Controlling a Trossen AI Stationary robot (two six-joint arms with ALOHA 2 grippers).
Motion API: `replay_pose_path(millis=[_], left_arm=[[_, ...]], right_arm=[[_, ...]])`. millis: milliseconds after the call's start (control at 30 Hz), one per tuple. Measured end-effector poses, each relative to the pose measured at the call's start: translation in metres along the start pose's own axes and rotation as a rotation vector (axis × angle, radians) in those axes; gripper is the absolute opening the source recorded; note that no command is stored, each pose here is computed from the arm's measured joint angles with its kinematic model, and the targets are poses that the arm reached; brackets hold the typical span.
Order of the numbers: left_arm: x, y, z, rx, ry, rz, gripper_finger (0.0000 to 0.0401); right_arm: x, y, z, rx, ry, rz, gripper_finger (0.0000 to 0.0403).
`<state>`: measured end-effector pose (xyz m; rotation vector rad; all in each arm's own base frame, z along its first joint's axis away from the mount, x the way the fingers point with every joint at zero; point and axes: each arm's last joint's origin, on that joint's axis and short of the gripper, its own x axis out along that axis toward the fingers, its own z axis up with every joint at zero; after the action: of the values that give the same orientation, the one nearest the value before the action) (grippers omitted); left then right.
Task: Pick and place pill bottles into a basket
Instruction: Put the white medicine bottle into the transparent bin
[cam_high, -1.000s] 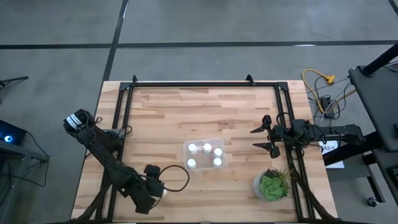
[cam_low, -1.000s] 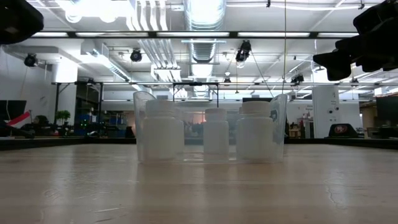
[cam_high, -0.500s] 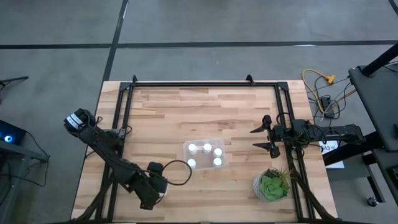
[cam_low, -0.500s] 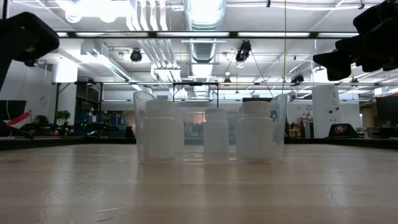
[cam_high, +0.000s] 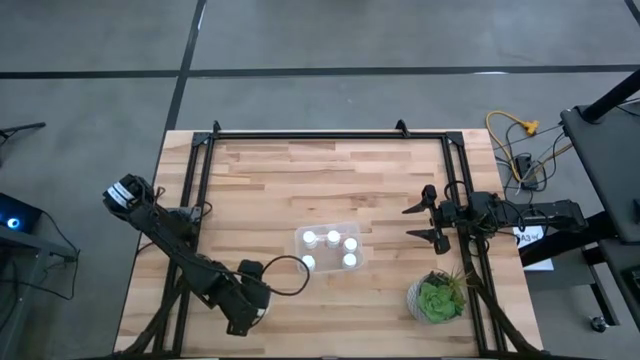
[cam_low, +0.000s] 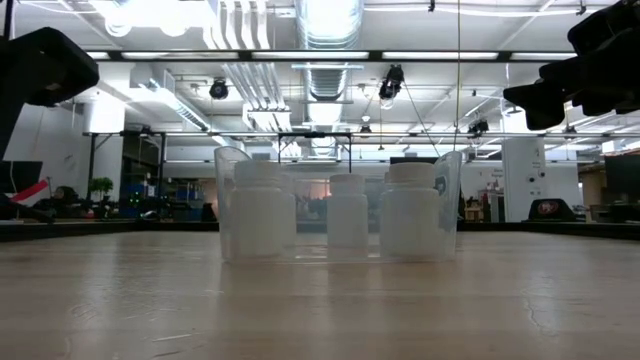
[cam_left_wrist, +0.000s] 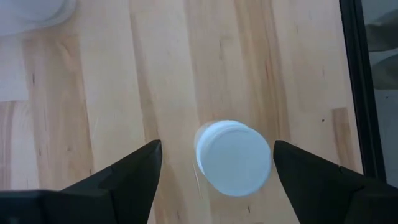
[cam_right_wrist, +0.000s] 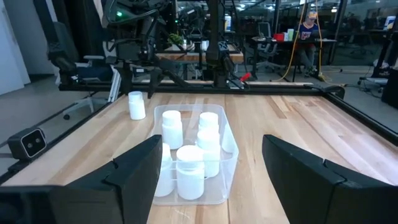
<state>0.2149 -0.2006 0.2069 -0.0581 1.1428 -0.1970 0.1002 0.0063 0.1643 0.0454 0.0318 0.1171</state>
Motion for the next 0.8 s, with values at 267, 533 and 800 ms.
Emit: replay_pose_path(millis=[267,533,800], left_arm=[[0.0001,-0.0004,-0.0003,0.0,0.01,-0.013,0.025],[0.0003,-0.0006,-0.0002,0.015,0.011,-0.015,0.0162],[-0.0048,0.0015,0.0059,0.031,0.025,-0.028,0.0139]], right_arm=[[0.0,0.0,0.0,0.004,0.0,0.0,0.0265],[0.0,0.0,0.0,0.008,0.0,0.0,0.0265],[0.0,0.0,0.0,0.008,0.0,0.0,0.0265]])
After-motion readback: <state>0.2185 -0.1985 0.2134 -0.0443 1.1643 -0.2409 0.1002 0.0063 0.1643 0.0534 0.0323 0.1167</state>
